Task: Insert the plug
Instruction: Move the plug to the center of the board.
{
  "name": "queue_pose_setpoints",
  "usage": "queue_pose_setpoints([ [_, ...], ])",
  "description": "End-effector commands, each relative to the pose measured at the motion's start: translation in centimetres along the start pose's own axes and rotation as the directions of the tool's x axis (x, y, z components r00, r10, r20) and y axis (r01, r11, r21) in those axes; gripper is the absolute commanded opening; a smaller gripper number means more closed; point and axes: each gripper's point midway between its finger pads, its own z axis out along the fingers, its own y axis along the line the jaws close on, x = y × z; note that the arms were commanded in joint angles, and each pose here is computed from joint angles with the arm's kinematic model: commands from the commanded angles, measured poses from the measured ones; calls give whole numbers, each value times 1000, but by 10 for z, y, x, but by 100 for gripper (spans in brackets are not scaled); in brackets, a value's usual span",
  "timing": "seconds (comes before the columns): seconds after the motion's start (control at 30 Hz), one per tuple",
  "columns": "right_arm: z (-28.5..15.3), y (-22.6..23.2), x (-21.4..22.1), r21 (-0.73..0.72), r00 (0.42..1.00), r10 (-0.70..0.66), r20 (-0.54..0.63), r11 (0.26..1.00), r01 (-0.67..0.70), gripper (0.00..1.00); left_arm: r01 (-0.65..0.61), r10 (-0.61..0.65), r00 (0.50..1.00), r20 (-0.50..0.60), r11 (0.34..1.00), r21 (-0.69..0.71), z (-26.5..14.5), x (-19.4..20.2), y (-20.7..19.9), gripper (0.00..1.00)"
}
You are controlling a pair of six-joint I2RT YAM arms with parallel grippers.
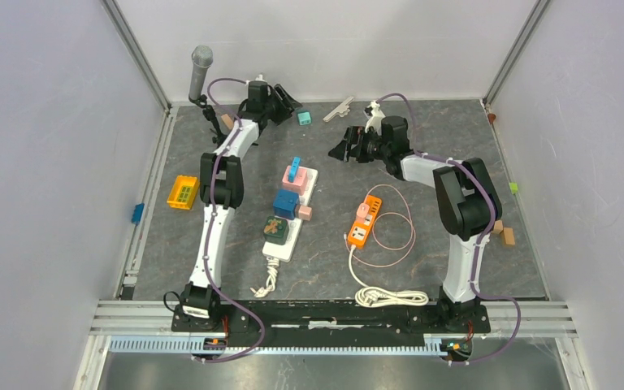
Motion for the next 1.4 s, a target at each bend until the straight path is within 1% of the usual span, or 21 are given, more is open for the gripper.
queue_pose_setpoints([
  [0.0,-8,11,-20,-22,997,-48,57,999,49,98,43,-38,997,-72,997,71,7,20,-9,62],
  [0.13,-10,8,-19,-15,997,-45,54,999,46,98,63,-45,989,-142,991,119,8,39,-17,55],
  [0.27,-14,4,-17,-7,998,-49,48,999,50,98,50,-21,983,-183,987,153,6,51,-27,47],
  [0.33,-17,2,-17,-1,998,-50,46,999,50,98,48,-13,979,-205,984,170,5,58,-34,41],
  [0.43,-23,-2,-17,16,997,-56,48,998,56,98,20,21,972,-235,985,169,5,75,-41,35],
  [0.5,-29,-6,-17,32,997,-64,50,998,63,98,0,44,965,-257,985,170,5,87,-48,34],
  [0.73,-44,-26,-22,88,996,-72,59,994,67,98,-83,138,929,-344,982,168,-2,132,-63,32],
  [0.93,-45,-37,-39,115,993,-89,79,990,80,98,-133,202,878,-434,974,183,-25,164,-77,27],
  [1.03,-45,-42,-43,135,991,-111,70,986,101,98,-183,252,828,-501,966,184,-44,191,-82,27],
  [1.13,-51,-49,-42,183,987,-160,33,971,152,98,-178,253,779,-574,966,185,-65,219,-87,25],
  [1.2,-58,-52,-36,212,983,-185,8,961,179,98,-178,248,761,-600,968,174,-78,228,-92,24],
  [1.23,-62,-54,-31,225,982,-190,-4,956,186,98,-172,238,760,-605,971,167,-83,231,-95,25],
  [1.3,-71,-54,-22,240,980,-199,-21,950,199,98,-151,216,760,-613,976,157,-95,237,-100,30],
  [1.33,-75,-53,-17,245,978,-205,-33,947,207,98,-142,215,771,-599,976,168,-99,235,-109,35],
  [1.37,-79,-53,-11,258,976,-213,-50,941,219,98,-131,210,781,-588,976,175,-103,234,-116,43],
])
